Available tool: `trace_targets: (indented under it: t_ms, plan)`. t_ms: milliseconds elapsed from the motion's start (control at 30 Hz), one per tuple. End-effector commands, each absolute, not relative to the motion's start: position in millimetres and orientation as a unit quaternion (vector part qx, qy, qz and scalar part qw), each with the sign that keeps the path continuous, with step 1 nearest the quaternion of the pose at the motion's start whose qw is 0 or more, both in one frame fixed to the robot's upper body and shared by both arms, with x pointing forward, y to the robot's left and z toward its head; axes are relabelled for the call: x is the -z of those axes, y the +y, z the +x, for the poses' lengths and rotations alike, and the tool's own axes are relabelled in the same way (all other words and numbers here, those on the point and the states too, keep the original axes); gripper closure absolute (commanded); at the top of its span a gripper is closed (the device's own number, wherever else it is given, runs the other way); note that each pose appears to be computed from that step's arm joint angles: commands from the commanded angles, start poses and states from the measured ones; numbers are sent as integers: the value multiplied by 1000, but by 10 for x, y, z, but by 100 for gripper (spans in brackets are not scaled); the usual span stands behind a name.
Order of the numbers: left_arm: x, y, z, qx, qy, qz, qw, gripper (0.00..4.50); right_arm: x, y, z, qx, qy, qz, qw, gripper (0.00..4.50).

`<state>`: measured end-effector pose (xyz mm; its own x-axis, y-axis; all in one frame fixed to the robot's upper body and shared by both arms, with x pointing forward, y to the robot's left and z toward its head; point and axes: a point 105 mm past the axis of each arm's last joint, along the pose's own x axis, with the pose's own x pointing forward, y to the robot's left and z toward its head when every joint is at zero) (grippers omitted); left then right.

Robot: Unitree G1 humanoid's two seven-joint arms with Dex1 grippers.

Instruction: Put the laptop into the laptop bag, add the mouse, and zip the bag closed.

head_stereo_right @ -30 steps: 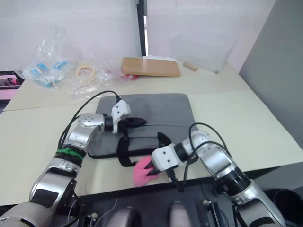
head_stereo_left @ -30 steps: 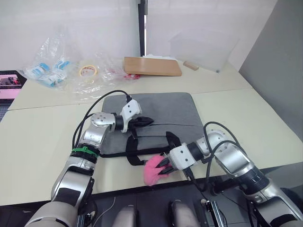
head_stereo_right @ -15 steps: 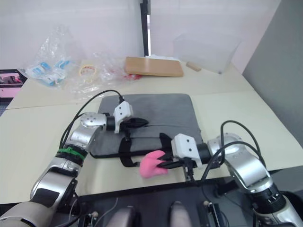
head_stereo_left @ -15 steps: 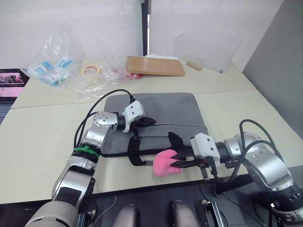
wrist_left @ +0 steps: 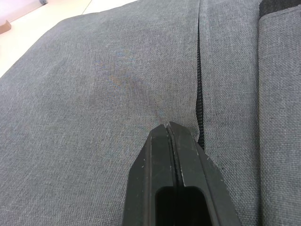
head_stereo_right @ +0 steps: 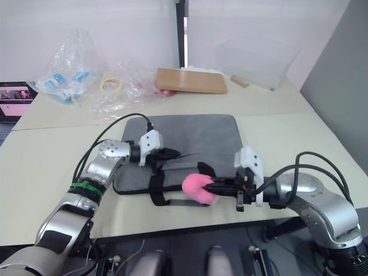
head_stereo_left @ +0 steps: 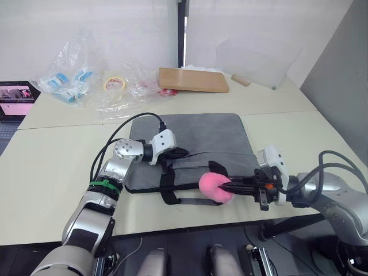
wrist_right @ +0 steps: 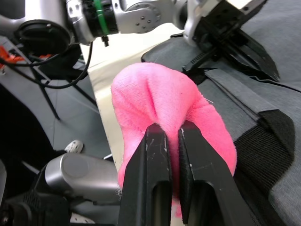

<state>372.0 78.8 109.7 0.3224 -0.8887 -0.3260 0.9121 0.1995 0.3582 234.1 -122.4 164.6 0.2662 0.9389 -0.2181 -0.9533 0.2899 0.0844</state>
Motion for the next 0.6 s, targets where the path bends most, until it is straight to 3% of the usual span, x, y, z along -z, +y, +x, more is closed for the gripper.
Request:
trace_targets:
  t_ms: [33, 300, 600]
  plan:
    - [-351, 1077, 3532, 578, 168, 262, 755, 450, -1858, -1286, 2311, -577, 75, -20, 813, 449]
    - [-228, 1135, 3450, 576, 184, 222, 765, 450, -1774, -1276, 2303, -569, 75, -17, 819, 449]
    - [-206, 1148, 3438, 573, 186, 237, 762, 450, -1783, -1702, 2561, -438, 62, 138, 886, 449]
